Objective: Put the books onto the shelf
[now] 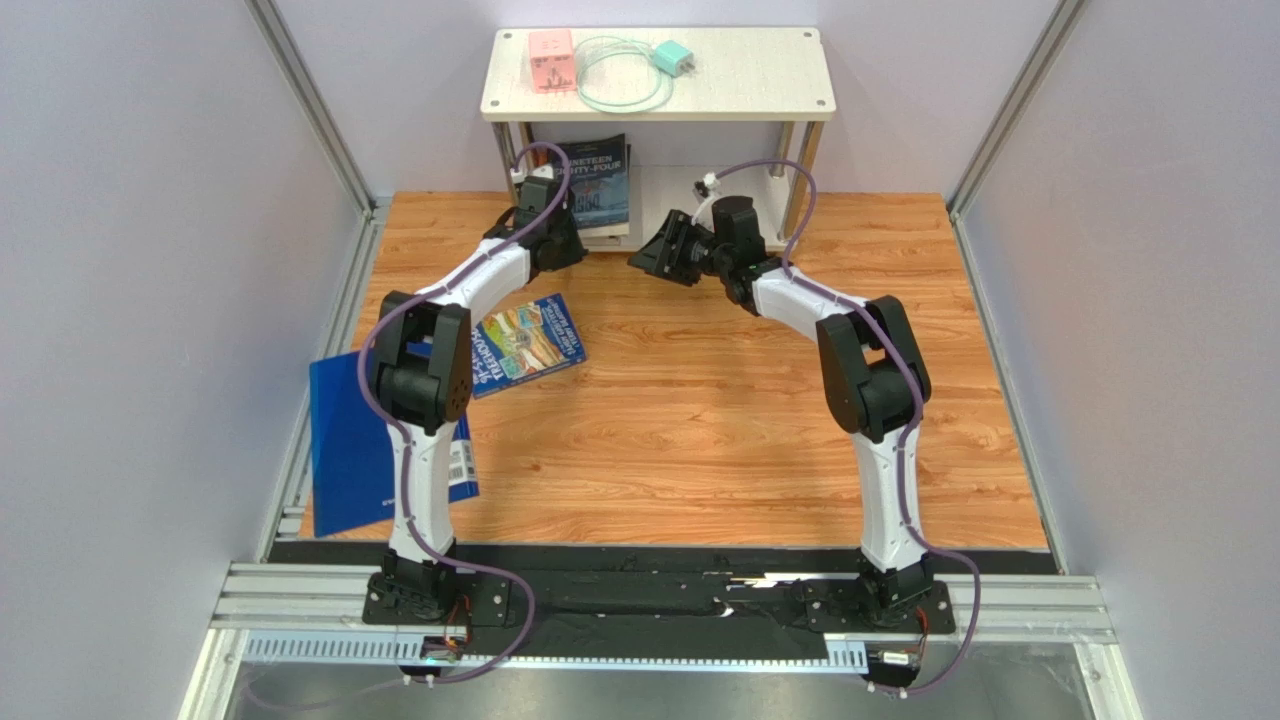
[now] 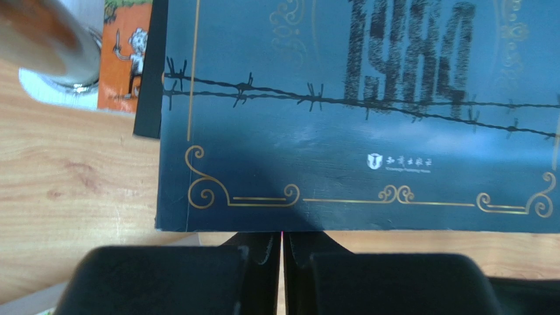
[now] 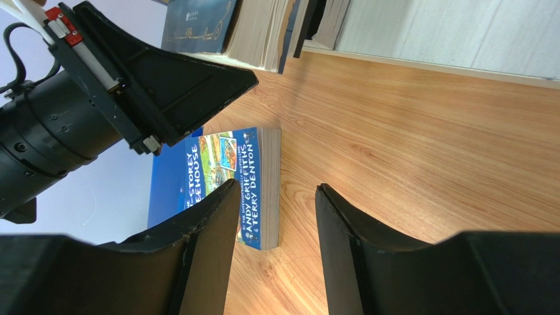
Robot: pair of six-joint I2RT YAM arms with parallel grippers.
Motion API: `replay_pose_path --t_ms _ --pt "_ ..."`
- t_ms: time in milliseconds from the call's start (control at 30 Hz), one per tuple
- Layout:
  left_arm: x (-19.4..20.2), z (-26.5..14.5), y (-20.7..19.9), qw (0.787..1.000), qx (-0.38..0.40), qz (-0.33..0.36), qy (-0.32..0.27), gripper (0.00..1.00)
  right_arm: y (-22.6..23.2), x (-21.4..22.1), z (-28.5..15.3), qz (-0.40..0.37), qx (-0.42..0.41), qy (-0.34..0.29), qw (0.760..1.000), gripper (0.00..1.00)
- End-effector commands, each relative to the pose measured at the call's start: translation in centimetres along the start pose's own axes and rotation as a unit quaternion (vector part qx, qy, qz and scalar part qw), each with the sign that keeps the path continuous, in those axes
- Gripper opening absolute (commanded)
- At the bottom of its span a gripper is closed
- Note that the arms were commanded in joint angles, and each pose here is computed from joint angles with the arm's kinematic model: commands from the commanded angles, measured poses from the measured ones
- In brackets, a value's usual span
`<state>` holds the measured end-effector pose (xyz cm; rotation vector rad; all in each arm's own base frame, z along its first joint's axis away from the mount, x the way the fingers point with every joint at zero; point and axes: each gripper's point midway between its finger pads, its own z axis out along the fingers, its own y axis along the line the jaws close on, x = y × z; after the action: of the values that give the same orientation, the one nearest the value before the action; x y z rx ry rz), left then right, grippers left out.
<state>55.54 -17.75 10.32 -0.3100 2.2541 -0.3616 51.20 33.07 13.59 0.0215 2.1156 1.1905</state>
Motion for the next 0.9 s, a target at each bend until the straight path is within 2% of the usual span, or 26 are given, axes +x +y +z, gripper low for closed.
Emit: replay_pose_path --t_ms 0,300,500,567,600,633,700,733,800,867 --pt "-3.5 -0.3 -1.4 0.999 0.003 -0.005 -0.046 0.0 2.9 -2.7 -1.4 -0.022 -0.031 -0.035 0.999 0.5" --pt "-5.6 -0.7 -0.9 0.997 -0.016 0.003 -0.069 0.0 2.2 -2.1 -1.1 -0.015 -0.03 -0.027 0.999 0.5" --pt "-4.7 -0.4 -0.5 0.998 -0.015 0.006 -0.054 0.0 2.1 -1.9 -1.1 -0.017 -0.03 -0.026 0.999 0.5" --pt "-5.3 -1.0 -1.0 0.998 0.0 0.008 -0.069 0.0 2.1 -1.9 -1.1 -0.017 -0.029 -0.027 0.999 0.5" --pt "-4.2 -0.9 -0.6 0.998 0.001 0.011 -0.059 0.0 2.0 -1.9 -1.1 -0.016 -0.028 -0.026 0.999 0.5" --pt "-5.5 -2.0 -1.3 0.996 0.017 0.011 -0.082 0.0 2.0 -2.0 -1.2 -0.017 -0.028 -0.028 0.999 0.5" --pt "-4.2 -2.6 -0.7 0.997 0.018 0.018 -0.078 0.0 2.0 -2.3 -1.2 -0.017 -0.027 -0.032 0.999 0.5" --pt "-5.5 -4.2 -1.3 0.994 0.03 0.017 -0.103 0.0 1.9 -2.3 -1.1 -0.017 -0.025 -0.032 0.999 0.5" --pt "-3.9 -4.9 -0.2 0.995 0.023 0.022 -0.099 0.0 2.3 -3.1 -1.2 -0.018 -0.023 -0.042 0.999 0.5" --pt "-4.8 -7.1 -0.2 0.992 0.025 0.022 -0.12 0.0 2.2 -3.7 -1.0 -0.017 -0.016 -0.05 0.998 0.49"
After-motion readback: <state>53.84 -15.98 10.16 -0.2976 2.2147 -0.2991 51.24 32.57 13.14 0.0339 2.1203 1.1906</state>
